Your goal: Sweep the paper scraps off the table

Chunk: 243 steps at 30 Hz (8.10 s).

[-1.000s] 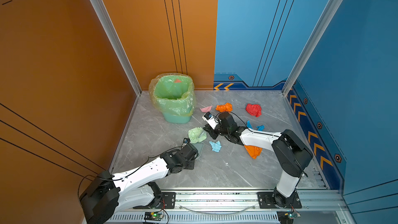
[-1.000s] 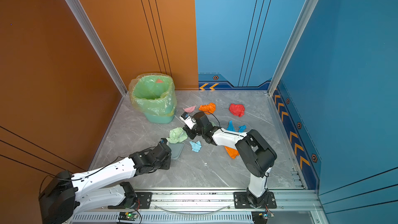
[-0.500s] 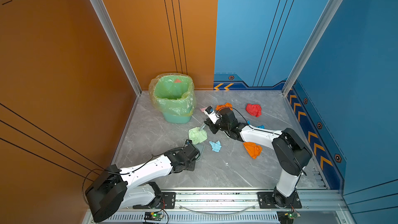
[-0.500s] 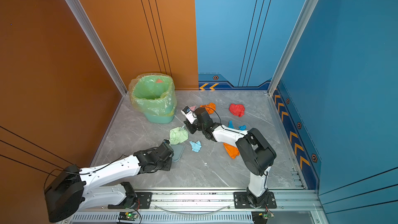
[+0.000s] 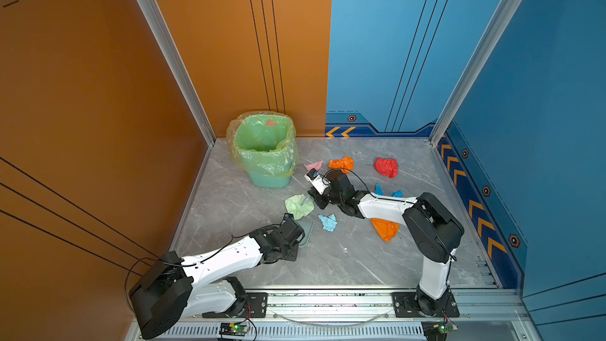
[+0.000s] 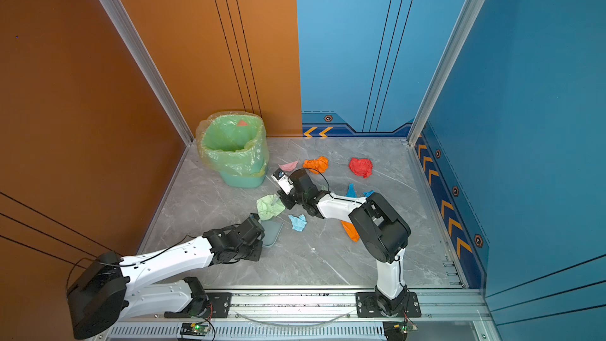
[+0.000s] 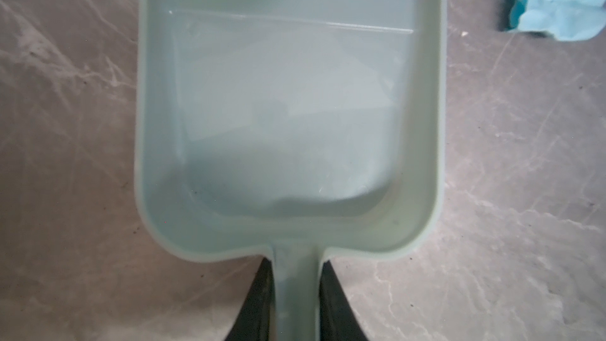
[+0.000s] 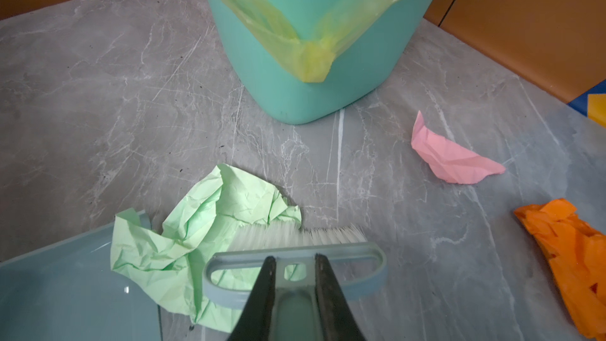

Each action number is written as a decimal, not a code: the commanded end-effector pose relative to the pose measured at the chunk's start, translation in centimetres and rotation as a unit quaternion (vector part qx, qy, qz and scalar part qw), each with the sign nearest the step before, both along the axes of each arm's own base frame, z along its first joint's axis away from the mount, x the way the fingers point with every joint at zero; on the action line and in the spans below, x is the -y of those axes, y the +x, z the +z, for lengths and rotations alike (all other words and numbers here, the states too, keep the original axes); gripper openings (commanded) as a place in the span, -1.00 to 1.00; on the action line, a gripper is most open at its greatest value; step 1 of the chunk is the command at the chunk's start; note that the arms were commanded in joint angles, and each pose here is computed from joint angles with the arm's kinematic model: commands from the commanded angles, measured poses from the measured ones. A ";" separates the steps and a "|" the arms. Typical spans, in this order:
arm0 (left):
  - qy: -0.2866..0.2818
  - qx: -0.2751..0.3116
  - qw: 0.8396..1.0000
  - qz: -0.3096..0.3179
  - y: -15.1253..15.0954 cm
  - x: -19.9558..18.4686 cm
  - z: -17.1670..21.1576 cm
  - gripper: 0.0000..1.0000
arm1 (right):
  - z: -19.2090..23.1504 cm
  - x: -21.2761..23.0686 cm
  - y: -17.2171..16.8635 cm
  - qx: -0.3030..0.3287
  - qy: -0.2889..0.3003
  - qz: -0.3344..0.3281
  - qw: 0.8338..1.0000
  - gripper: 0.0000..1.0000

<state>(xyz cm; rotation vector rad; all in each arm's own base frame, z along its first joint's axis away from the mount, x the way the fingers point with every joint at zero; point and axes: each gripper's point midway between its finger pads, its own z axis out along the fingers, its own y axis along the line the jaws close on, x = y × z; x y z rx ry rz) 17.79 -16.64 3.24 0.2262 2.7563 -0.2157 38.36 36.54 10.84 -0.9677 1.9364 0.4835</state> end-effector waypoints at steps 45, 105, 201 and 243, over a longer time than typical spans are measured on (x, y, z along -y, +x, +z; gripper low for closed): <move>0.017 -0.037 0.998 0.039 -1.7 -2.9 -1.3 -1.00 | -4.9 2.3 -5.5 -0.032 -0.112 0.100 0.988 -1.00; -0.031 0.108 0.994 -0.002 2.1 -0.4 2.8 -1.00 | 11.6 7.3 -2.7 -0.032 0.144 0.011 0.989 -1.00; -0.287 0.171 0.928 0.165 23.0 -4.8 30.7 -1.00 | 11.8 14.2 1.4 -0.034 0.168 -0.074 0.982 -1.00; -0.613 0.124 0.770 0.129 27.6 -2.5 35.8 -1.00 | 11.7 13.5 1.2 -0.030 0.158 -0.071 0.984 -1.00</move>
